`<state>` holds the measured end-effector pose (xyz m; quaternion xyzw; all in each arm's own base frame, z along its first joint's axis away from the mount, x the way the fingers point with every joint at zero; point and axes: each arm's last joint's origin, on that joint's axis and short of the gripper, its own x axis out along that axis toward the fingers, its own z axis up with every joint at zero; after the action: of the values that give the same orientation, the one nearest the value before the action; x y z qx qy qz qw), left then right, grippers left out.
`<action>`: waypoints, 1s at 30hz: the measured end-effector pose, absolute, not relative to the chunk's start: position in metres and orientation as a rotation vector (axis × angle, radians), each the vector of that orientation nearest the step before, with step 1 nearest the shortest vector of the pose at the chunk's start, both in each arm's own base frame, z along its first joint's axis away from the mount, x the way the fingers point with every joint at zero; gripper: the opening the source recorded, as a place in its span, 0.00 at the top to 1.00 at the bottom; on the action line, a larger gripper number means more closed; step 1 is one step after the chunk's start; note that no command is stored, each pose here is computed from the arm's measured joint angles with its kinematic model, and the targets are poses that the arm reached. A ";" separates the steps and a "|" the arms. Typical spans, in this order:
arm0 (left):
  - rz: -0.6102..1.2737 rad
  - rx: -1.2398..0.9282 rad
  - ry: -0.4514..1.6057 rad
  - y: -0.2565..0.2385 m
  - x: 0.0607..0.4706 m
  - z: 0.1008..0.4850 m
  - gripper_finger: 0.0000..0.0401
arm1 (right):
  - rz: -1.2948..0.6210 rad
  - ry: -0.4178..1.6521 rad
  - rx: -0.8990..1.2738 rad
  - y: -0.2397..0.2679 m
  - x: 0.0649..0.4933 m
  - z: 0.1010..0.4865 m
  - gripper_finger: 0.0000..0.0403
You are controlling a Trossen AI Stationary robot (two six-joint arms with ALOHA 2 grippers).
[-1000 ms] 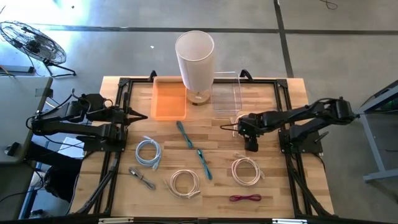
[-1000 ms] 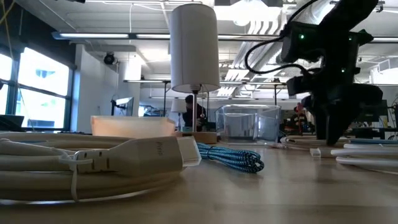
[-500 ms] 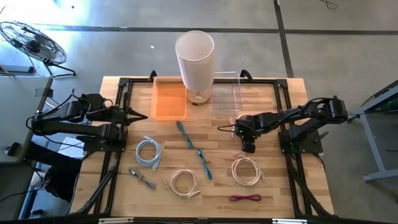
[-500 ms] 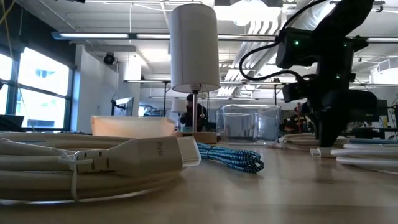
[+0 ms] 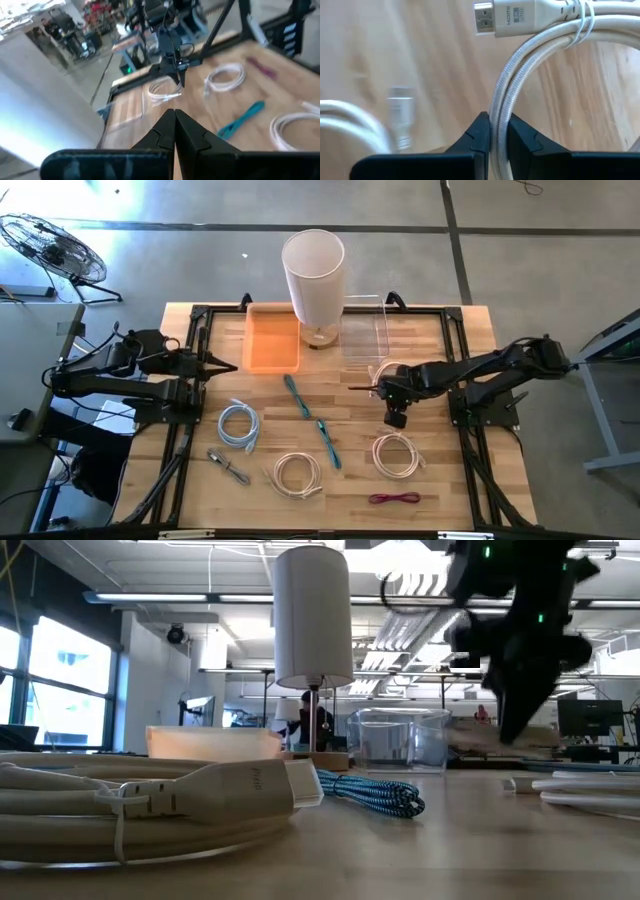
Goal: Pick & Place USB Port
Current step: Put the top right white usb cable into the orange bin
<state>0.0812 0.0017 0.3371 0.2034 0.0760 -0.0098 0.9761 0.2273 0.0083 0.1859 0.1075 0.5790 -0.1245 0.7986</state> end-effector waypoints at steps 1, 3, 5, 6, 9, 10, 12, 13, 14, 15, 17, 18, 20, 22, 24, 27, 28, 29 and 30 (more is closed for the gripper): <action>-0.025 0.400 0.140 0.001 0.081 0.338 1.00 | -0.253 1.234 0.226 0.012 0.228 0.195 0.93; -0.041 0.387 0.116 0.001 0.082 0.340 1.00 | -0.242 1.202 0.220 0.018 0.229 0.217 0.93; -0.053 0.386 0.098 0.000 0.082 0.342 0.99 | -0.223 1.160 0.213 0.024 0.230 0.239 0.93; -0.065 0.386 0.089 0.000 0.082 0.342 0.98 | -0.213 1.138 0.211 0.026 0.231 0.250 0.93; -0.083 0.382 0.069 -0.001 0.082 0.344 0.92 | -0.202 1.043 0.186 0.030 0.234 0.282 0.93; -0.081 0.380 0.058 -0.001 0.082 0.345 0.89 | -0.192 1.009 0.169 0.031 0.236 0.293 0.93; -0.063 0.371 0.039 0.000 0.085 0.347 0.81 | -0.173 0.945 0.123 0.032 0.239 0.313 0.93; -0.052 0.366 0.024 0.000 0.085 0.349 0.77 | -0.170 0.927 0.092 0.032 0.240 0.320 0.93; -0.047 0.361 0.010 0.000 0.086 0.351 0.74 | -0.166 0.921 0.057 0.032 0.240 0.326 0.93; -0.041 0.361 -0.003 0.000 0.087 0.352 0.70 | -0.166 0.924 0.015 0.032 0.239 0.331 0.93; -0.015 0.363 -0.041 0.001 0.093 0.357 0.64 | -0.169 0.922 -0.068 0.028 0.239 0.339 0.93; -0.006 0.362 -0.064 0.001 0.095 0.359 0.61 | -0.177 0.909 -0.093 0.024 0.239 0.344 0.93; -0.002 0.345 -0.108 0.001 0.102 0.364 0.56 | -0.197 0.868 -0.105 0.016 0.240 0.357 0.93; -0.034 0.320 -0.153 0.000 0.110 0.368 0.52 | -0.173 0.803 -0.089 0.010 0.242 0.374 0.93; -0.098 0.298 -0.179 -0.001 0.116 0.370 0.50 | -0.074 0.704 -0.069 0.009 0.245 0.393 0.93; -0.177 0.300 -0.191 -0.003 0.126 0.370 0.49 | 0.159 0.525 -0.057 0.014 0.247 0.423 0.93; -0.186 0.300 -0.186 -0.003 0.130 0.369 0.49 | 0.242 0.465 -0.056 0.016 0.247 0.432 0.93; -0.194 0.300 -0.179 -0.004 0.133 0.368 0.49 | 0.317 0.401 -0.058 0.018 0.247 0.440 0.93; -0.199 0.300 -0.175 -0.004 0.137 0.367 0.49 | 0.383 0.341 -0.057 0.020 0.247 0.448 0.93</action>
<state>0.1366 -0.0035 0.3671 0.1491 -0.0867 -0.0987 0.9801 0.2465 0.0203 0.4479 -0.0283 0.1686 0.1895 0.9669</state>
